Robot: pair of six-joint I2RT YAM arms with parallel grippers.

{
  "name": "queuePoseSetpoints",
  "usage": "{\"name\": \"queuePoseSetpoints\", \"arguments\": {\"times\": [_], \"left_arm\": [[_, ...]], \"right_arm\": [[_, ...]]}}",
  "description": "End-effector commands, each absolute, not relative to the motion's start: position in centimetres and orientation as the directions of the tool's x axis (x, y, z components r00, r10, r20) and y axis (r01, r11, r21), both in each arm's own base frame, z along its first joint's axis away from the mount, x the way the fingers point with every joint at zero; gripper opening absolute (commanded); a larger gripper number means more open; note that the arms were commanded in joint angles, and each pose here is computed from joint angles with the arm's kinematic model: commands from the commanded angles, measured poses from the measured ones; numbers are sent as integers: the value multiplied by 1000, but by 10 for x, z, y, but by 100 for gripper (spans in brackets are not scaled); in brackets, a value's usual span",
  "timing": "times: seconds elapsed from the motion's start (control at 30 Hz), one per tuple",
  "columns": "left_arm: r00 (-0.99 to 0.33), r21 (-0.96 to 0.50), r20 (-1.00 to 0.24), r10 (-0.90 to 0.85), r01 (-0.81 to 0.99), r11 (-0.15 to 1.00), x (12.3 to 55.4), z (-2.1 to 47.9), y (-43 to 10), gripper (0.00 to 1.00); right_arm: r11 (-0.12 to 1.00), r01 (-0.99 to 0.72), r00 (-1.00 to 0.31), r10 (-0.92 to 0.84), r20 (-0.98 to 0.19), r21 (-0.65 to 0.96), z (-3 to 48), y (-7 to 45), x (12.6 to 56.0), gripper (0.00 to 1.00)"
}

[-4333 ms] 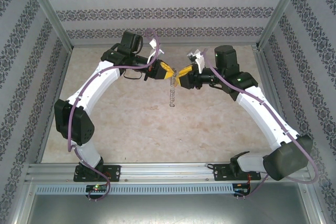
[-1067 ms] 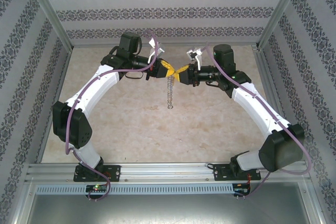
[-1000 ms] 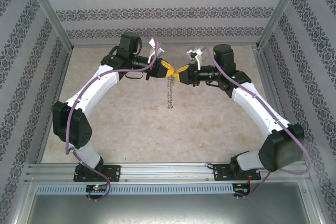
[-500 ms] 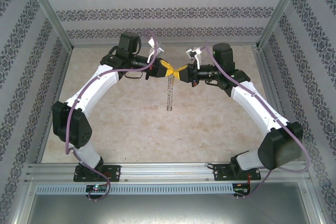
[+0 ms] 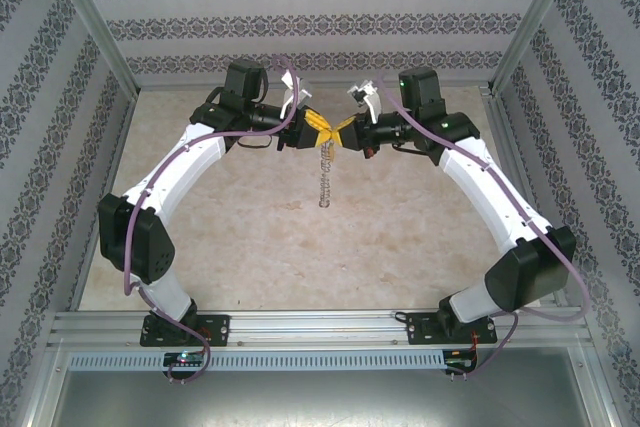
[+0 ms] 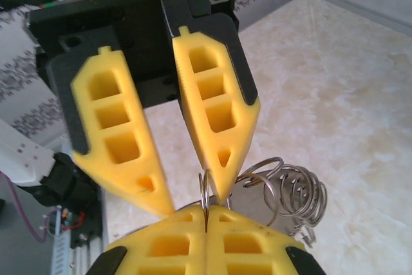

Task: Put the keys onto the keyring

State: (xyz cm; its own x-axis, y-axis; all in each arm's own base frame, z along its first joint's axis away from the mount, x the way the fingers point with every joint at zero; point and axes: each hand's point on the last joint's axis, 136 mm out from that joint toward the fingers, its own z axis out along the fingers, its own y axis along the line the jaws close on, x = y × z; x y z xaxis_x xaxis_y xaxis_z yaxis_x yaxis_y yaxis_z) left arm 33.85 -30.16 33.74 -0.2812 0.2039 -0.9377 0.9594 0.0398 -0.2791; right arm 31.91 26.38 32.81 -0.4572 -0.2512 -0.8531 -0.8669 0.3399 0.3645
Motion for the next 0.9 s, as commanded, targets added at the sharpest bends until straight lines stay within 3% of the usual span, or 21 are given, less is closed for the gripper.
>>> {"name": "queuePoseSetpoints", "arguments": {"times": [0.0, 0.47, 0.87], "left_arm": [[-241, -242, -952, 187, 970, 21, 331, 354, -302, 27], [-264, -266, -937, 231, 964, 23, 336, 350, -274, 34], [-323, -349, -910, 260, 935, -59, 330, 336, -275, 32]], "right_arm": [[360, -898, -381, -349, -856, 253, 331, 262, 318, 0], [363, -912, -370, -522, -768, 192, 315, 264, 314, 0], [327, -927, -349, -581, -736, 182, 315, 271, 306, 0]]}}
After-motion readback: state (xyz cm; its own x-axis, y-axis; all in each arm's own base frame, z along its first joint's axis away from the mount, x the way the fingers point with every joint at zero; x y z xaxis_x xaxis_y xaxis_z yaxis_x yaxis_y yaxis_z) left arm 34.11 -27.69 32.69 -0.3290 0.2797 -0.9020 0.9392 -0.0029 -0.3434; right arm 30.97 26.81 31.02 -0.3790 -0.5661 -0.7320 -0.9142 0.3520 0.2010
